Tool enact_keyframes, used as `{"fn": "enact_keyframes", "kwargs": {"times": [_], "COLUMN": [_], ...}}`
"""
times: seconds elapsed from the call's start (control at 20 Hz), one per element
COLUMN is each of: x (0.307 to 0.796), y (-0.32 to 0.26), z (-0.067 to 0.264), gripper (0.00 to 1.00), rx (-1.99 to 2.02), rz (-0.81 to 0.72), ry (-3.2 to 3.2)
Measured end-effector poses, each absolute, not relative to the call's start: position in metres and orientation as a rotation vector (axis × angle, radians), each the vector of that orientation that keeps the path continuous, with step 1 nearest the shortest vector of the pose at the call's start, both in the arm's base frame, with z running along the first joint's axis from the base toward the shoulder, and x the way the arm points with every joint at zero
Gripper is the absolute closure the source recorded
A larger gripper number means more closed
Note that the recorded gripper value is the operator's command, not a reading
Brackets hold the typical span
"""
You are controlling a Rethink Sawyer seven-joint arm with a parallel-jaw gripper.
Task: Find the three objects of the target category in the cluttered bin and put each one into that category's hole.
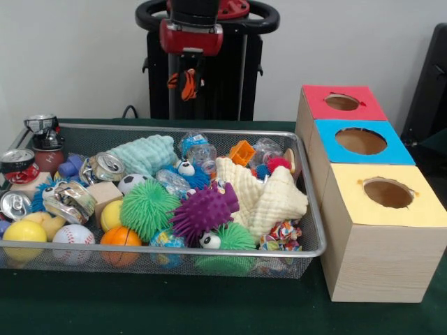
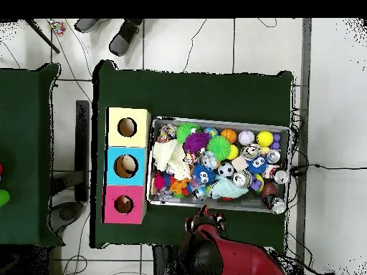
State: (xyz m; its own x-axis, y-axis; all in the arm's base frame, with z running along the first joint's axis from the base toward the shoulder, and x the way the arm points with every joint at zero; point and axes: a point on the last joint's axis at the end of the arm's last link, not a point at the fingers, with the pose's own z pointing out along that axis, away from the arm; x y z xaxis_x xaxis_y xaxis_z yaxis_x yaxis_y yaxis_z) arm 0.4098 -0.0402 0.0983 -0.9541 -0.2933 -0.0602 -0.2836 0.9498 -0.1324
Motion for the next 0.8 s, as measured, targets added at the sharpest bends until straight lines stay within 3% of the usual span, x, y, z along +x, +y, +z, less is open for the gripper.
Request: {"fn": "enact_keyframes", "kwargs": {"times": [0.35,0.8], "x": [0.378,0.376], "y": [-0.012,-0.011], "z": [0.103,0.111], "gripper": [1.00,1.00], "rx": [-0.500,-0.497], "rz": [-0.144,-0.161], "ry": [3.056,3.043]}}
